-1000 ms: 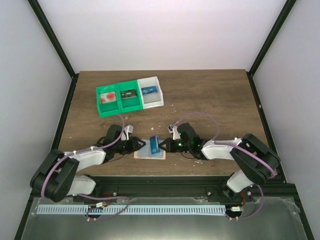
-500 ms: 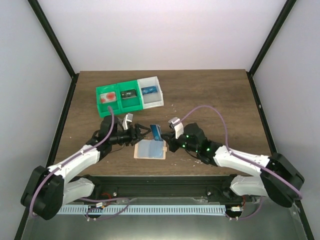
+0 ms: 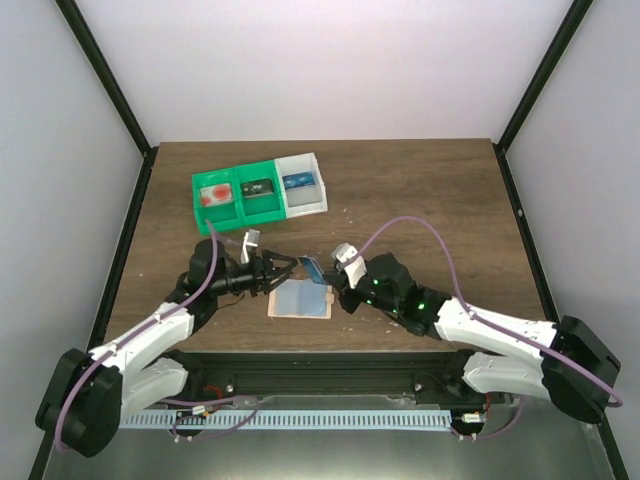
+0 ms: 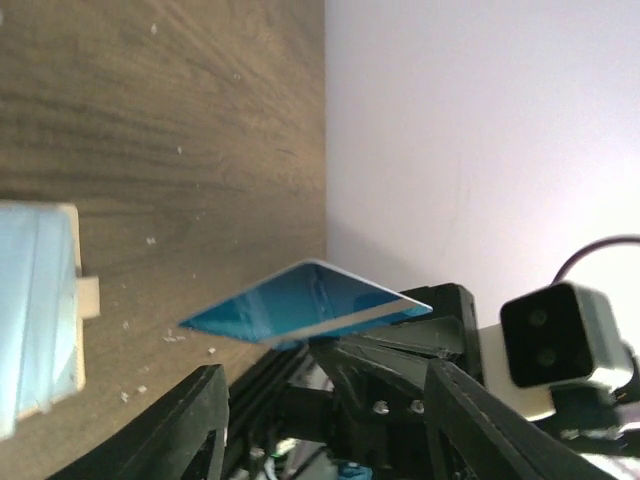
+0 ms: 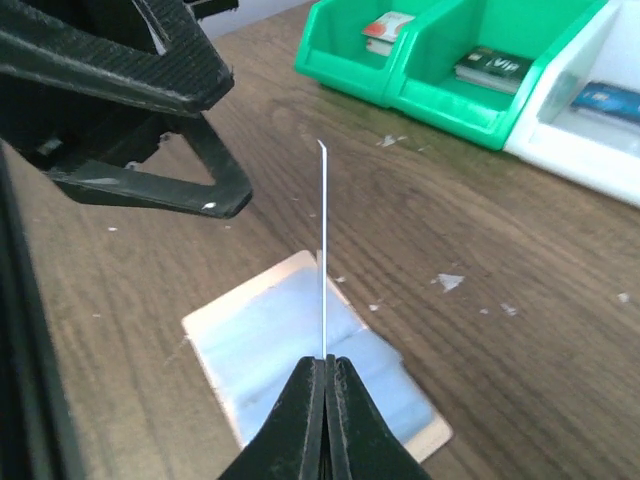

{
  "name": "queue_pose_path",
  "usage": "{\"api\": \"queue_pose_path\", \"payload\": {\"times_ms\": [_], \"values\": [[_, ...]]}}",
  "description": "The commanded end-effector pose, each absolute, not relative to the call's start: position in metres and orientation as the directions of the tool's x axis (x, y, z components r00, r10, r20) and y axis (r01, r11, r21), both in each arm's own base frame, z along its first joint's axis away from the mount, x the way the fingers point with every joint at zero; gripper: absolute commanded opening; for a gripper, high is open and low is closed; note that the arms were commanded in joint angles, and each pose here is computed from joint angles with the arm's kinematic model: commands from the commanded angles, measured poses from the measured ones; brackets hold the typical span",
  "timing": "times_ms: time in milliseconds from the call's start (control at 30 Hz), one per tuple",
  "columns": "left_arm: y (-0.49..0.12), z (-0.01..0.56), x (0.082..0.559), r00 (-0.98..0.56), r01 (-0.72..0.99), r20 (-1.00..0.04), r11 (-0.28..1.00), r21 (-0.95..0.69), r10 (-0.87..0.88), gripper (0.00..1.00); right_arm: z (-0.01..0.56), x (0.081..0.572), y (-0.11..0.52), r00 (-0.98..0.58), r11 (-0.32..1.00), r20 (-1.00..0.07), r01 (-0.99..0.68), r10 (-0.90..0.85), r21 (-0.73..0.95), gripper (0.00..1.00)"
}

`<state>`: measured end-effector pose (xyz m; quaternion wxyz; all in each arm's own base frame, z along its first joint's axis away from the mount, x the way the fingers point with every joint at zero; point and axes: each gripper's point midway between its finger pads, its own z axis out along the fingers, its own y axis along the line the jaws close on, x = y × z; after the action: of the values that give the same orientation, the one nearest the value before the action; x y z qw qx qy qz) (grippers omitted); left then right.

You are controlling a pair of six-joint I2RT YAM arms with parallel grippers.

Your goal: Take the credit cards out of the card holder

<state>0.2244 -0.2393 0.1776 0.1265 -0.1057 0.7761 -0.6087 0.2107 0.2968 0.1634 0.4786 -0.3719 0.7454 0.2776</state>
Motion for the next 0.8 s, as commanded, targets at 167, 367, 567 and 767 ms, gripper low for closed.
{"api": "queue_pose_path", "payload": {"times_ms": [167, 367, 567, 767], "values": [[-0.224, 0.239, 0.216, -0.681, 0.566, -0.68, 0.395, -0.724, -0.27, 0.44, 0.207, 0.185, 0.307, -0.63, 0.526, -0.774, -0.68, -0.064, 0.511, 0.01], [-0.223, 0.294, 0.199, -0.3, 0.84, -0.947, 0.439, -0.318, -0.111, 0.45, 0.232, 0.196, 0.313, -0.774, 0.479, -0.626, -0.516, 0.094, 0.71, 0.0], [-0.241, 0.283, 0.177, -0.049, 0.929, -0.986, 0.37, 0.014, 0.159, 0.55, 0.25, 0.21, 0.319, -0.86, 0.416, -0.473, -0.366, 0.19, 0.833, 0.01], [-0.251, 0.276, 0.158, 0.188, 0.911, -0.944, 0.31, 0.271, 0.272, 0.55, 0.255, 0.219, 0.322, -0.911, 0.354, -0.326, -0.226, 0.253, 0.908, 0.01]]}}
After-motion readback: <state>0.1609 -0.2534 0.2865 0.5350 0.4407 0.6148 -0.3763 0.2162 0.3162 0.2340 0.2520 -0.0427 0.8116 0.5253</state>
